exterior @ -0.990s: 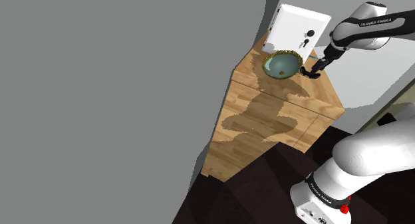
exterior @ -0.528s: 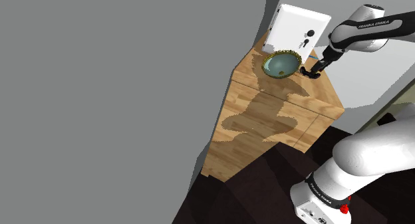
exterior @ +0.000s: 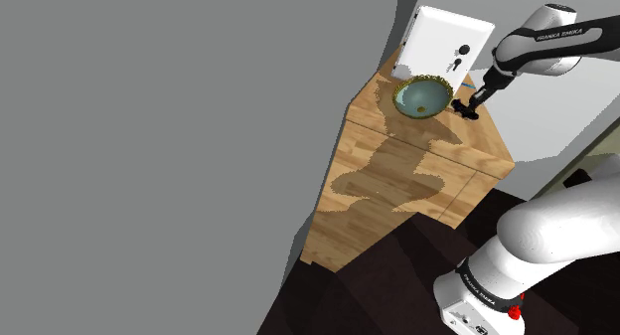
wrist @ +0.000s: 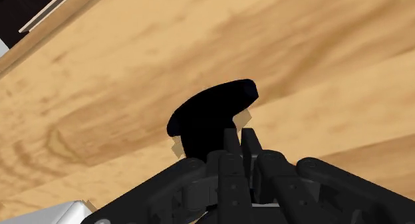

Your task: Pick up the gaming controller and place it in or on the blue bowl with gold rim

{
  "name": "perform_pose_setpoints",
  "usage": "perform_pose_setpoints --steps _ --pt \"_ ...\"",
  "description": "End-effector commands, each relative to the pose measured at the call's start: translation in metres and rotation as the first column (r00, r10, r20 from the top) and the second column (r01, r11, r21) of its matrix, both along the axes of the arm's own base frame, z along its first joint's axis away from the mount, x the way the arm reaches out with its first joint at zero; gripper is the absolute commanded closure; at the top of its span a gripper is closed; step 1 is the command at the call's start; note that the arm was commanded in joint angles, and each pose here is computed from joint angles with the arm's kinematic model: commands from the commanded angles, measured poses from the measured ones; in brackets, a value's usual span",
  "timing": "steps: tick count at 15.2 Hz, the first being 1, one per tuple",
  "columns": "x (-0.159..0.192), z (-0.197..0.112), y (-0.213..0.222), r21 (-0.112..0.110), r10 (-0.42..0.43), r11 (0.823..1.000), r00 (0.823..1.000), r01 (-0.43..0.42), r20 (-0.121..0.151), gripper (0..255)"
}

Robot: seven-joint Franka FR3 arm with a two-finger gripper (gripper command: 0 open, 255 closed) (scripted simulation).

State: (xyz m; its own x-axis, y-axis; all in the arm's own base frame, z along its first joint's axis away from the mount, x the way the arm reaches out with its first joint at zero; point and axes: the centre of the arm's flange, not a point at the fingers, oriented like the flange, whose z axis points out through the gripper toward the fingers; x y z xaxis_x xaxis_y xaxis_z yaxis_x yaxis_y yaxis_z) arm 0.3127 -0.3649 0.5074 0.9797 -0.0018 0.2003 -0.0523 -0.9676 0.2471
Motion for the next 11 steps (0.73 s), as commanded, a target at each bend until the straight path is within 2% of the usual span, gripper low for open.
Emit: perform_pose_setpoints --steps 1,4,5,6,7,8,11 --pt "0.001 -0.002 0.002 0.007 0.002 1.0 1.0 -0.002 -0.003 255" --pt "0.001 -0.002 0.001 0.006 0.002 1.0 1.0 -0.002 -0.002 255" --pt "0.001 -0.002 0.001 0.006 0.002 1.0 1.0 -0.002 -0.002 0" --pt "0.017 0.004 -0.01 0.008 0.144 0.99 0.987 -0.143 -0.075 0" --pt "0.034 0.009 -0.018 0.019 0.282 0.959 0.948 -0.282 -0.146 0" --pt "0.049 0.012 -0.023 0.037 0.39 0.92 0.898 -0.391 -0.202 0" --pt "0.05 -0.003 -0.026 0.037 0.39 0.92 0.898 -0.391 -0.202 0"
